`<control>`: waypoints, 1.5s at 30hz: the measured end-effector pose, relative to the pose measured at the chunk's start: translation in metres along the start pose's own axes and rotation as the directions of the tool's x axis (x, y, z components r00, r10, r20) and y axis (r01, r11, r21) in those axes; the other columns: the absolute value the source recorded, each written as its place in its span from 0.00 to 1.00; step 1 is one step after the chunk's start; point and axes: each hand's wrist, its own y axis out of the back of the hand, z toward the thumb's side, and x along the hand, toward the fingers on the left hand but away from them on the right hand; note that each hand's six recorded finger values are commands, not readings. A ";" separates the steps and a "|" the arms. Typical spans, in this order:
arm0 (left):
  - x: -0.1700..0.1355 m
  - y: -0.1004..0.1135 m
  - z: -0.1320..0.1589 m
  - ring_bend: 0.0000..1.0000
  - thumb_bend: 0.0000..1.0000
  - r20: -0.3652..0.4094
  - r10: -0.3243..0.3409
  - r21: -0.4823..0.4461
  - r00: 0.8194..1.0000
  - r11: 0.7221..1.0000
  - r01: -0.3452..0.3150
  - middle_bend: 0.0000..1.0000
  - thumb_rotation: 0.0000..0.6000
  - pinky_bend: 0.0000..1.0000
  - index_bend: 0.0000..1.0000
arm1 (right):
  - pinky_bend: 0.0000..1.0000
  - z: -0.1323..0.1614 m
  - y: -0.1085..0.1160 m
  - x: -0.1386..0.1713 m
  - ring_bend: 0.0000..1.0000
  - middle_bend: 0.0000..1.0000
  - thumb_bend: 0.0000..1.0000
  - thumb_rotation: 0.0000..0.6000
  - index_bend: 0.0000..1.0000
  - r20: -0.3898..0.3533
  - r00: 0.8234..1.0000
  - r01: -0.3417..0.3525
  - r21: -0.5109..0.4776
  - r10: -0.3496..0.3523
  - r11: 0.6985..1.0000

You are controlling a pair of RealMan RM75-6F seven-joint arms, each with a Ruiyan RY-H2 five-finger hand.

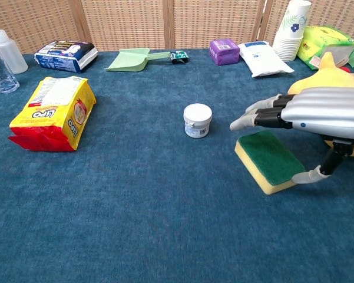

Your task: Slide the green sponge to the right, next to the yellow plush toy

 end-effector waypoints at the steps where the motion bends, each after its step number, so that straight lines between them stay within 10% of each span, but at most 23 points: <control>1: 0.000 0.000 0.000 0.11 0.11 0.000 0.001 0.000 1.000 1.000 -0.001 0.14 0.80 0.32 0.18 | 0.12 0.000 -0.001 0.000 0.00 0.00 0.27 0.97 0.00 -0.001 1.000 -0.001 0.002 0.001 1.000; 45: -0.003 0.002 -0.004 0.11 0.10 -0.012 0.003 -0.007 1.000 1.000 -0.003 0.14 0.80 0.32 0.18 | 0.12 0.002 -0.010 -0.024 0.00 0.00 0.27 1.00 0.00 -0.006 1.000 0.014 0.000 -0.014 1.000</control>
